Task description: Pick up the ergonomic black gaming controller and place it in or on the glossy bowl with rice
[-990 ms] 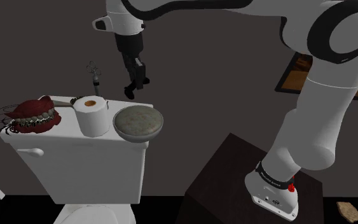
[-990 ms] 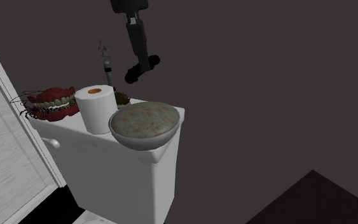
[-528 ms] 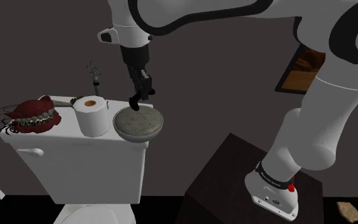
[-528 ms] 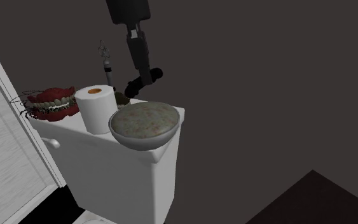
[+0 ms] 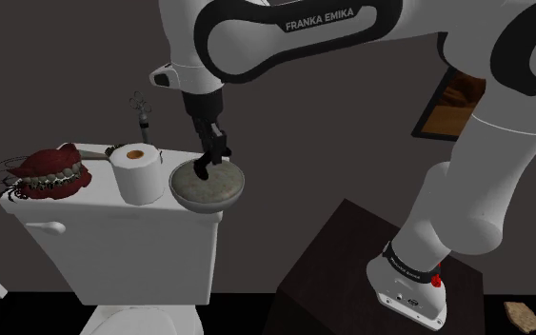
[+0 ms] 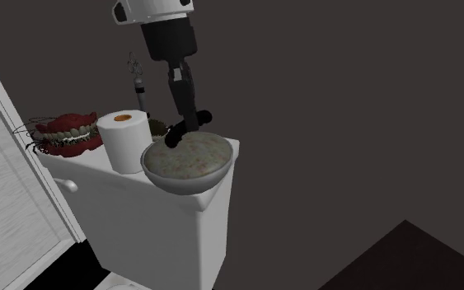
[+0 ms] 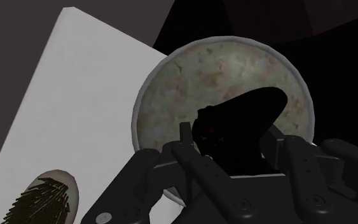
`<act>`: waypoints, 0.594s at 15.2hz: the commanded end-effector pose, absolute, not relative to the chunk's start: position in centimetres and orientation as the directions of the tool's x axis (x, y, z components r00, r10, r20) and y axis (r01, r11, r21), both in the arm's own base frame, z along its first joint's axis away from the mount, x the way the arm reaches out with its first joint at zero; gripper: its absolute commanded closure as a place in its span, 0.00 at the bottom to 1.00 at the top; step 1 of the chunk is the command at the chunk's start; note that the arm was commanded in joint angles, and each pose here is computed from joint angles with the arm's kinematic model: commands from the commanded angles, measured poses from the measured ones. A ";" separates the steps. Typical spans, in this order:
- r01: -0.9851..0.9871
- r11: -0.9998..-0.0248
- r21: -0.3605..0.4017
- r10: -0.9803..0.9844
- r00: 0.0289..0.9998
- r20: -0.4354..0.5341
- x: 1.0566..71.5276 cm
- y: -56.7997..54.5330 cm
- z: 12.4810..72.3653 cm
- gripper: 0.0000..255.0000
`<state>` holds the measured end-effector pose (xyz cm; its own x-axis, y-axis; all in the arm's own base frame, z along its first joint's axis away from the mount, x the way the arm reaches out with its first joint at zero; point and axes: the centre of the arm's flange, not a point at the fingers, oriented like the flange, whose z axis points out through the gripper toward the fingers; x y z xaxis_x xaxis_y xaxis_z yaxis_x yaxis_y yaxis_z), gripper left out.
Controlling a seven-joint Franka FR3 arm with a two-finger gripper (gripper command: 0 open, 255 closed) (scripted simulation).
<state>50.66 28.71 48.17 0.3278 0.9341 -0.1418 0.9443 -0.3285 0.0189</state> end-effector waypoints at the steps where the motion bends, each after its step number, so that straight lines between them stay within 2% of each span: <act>1: 0.944 -0.328 0.019 0.934 0.328 -0.141 50.7 28.7 46.9 1.00; 9: 0.944 -0.328 0.019 0.934 0.328 -0.141 50.7 28.7 45.9 1.00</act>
